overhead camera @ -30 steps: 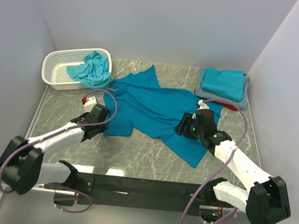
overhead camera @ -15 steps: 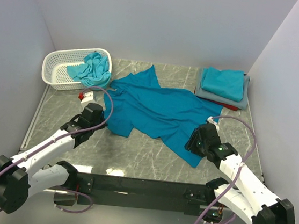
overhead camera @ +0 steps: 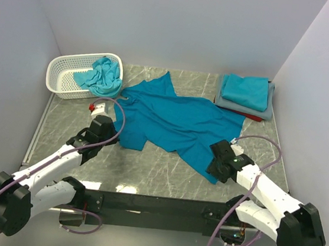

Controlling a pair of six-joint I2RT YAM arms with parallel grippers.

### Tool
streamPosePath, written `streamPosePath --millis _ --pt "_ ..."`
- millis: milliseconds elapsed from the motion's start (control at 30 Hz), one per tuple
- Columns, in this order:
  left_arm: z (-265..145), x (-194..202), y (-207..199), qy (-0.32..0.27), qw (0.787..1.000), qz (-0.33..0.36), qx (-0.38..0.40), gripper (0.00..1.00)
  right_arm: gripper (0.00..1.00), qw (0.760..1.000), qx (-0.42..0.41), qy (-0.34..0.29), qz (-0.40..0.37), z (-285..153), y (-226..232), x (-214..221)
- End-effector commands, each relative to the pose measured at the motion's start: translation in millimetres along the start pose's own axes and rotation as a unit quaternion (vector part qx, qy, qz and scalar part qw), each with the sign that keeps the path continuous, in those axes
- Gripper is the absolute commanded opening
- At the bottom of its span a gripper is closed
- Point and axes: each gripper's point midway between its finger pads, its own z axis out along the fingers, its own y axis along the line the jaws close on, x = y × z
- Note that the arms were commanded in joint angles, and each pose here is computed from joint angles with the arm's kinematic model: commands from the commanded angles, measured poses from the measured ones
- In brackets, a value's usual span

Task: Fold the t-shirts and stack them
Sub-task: Fold the tshirt

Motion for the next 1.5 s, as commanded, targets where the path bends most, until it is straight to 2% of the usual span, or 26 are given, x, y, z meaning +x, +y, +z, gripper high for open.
streamPosePath --millis 0,67,333,700,833,867,933,967,1000,1133,1333,1467 --pt "-1.6 -2.4 -13.4 -0.004 0.999 0.003 0.038 0.0 0.5 0.998 0.049 -0.007 0.026 9.0 -18.6 4.3" --pt "-3.2 -0.4 -18.5 0.002 0.999 0.003 0.053 0.0 0.48 0.997 0.059 -0.007 0.041 12.2 -25.8 9.1" --pt "-5.7 0.5 -24.3 0.003 0.997 0.001 0.071 0.0 0.5 0.997 0.012 -0.006 0.072 3.1 -22.0 16.2" --pt "-7.7 -2.4 -22.7 -0.004 0.998 -0.001 0.067 0.0 0.46 0.998 0.028 0.016 0.054 9.7 -23.3 24.7" --pt "-7.1 -2.6 -21.9 -0.004 0.998 0.0 0.064 0.0 0.33 0.998 0.027 0.022 0.047 10.6 -21.5 27.7" --pt "-7.1 -2.6 -21.9 -0.004 0.998 0.0 0.064 0.0 0.25 0.998 0.027 0.022 0.044 10.2 -21.0 27.8" --pt "-7.7 -3.6 -23.0 -0.005 0.998 0.0 0.065 0.0 0.15 0.999 0.025 0.022 0.038 8.0 -17.7 28.0" --pt "-7.8 -5.1 -21.6 -0.007 0.998 0.0 0.06 0.0 0.05 0.999 0.028 0.02 0.035 6.8 -18.5 27.9" --pt "-8.2 -6.4 -21.2 -0.007 0.998 -0.001 0.057 0.0 0.01 0.999 0.026 0.017 0.032 4.1 -16.0 26.0" --pt "-20.0 -18.7 -33.3 -0.022 0.996 -0.01 0.081 0.0 0.0 0.999 0.049 0.002 0.013 -8.4 -22.1 23.5" --pt "-38.9 -25.7 -26.8 -0.044 0.996 -0.04 0.072 0.0 0.0 1.0 -0.002 0.009 0.0 -21.4 -7.1 35.1" --pt "-53.6 -19.8 -28.4 -0.04 0.994 -0.062 0.084 0.0 0.0 1.0 0.005 0.016 -0.025 -24.6 -5.7 41.5"
